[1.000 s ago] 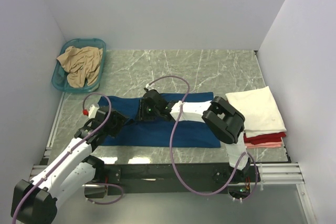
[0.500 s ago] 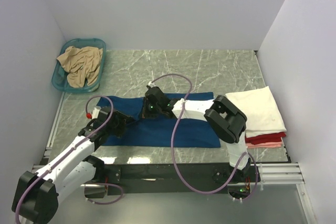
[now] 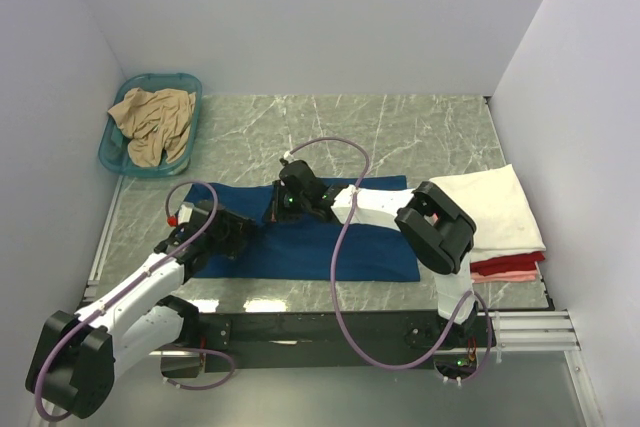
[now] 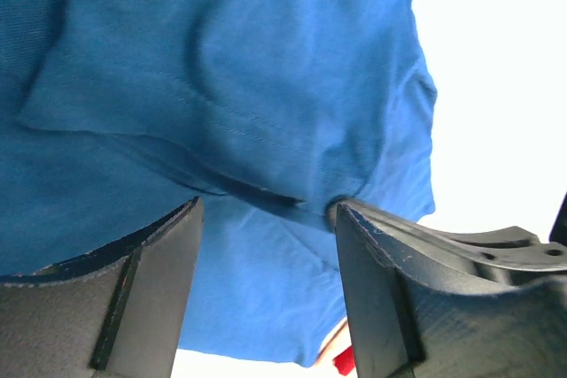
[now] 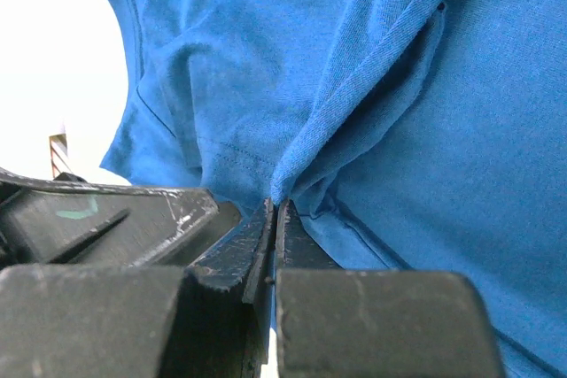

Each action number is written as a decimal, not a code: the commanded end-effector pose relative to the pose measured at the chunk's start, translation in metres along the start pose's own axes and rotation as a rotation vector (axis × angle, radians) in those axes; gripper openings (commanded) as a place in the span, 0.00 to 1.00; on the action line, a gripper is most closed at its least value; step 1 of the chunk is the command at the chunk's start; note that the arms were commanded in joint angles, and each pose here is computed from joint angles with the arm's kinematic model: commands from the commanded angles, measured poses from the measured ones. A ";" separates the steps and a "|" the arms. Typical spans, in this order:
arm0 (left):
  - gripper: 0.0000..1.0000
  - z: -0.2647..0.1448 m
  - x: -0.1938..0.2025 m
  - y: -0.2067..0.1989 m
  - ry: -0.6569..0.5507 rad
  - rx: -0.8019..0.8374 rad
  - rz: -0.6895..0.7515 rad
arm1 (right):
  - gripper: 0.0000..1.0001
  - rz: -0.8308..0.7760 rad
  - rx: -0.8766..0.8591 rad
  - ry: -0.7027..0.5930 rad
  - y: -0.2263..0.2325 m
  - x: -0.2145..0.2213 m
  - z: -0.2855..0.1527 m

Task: Fold and stack the t-shirts
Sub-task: Fold the tshirt

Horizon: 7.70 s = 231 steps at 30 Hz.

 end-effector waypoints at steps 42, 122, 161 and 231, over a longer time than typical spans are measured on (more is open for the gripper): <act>0.01 -0.005 -0.067 -0.058 -0.323 -0.069 0.291 | 0.00 -0.009 -0.116 -0.065 0.027 -0.022 -0.036; 0.01 -0.008 -0.085 -0.133 -0.312 -0.026 0.534 | 0.38 0.434 0.618 -0.309 -0.310 -0.175 -0.168; 0.01 -0.037 -0.090 -0.100 -0.304 -0.017 0.513 | 0.00 0.380 0.577 -0.436 -0.265 -0.142 -0.222; 0.00 -0.058 -0.062 0.044 -0.297 -0.181 0.085 | 0.43 0.399 0.505 -0.458 -0.252 -0.008 -0.260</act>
Point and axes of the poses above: each gripper's point midway between its finger pads, its own z axis out along the fingers, its own y axis along the line the jaws close on, x = y × z, the point moved 4 cm from there along -z, back along the fingers, and after that the axes turned 3 degrees about z, right-handed, at the moved point
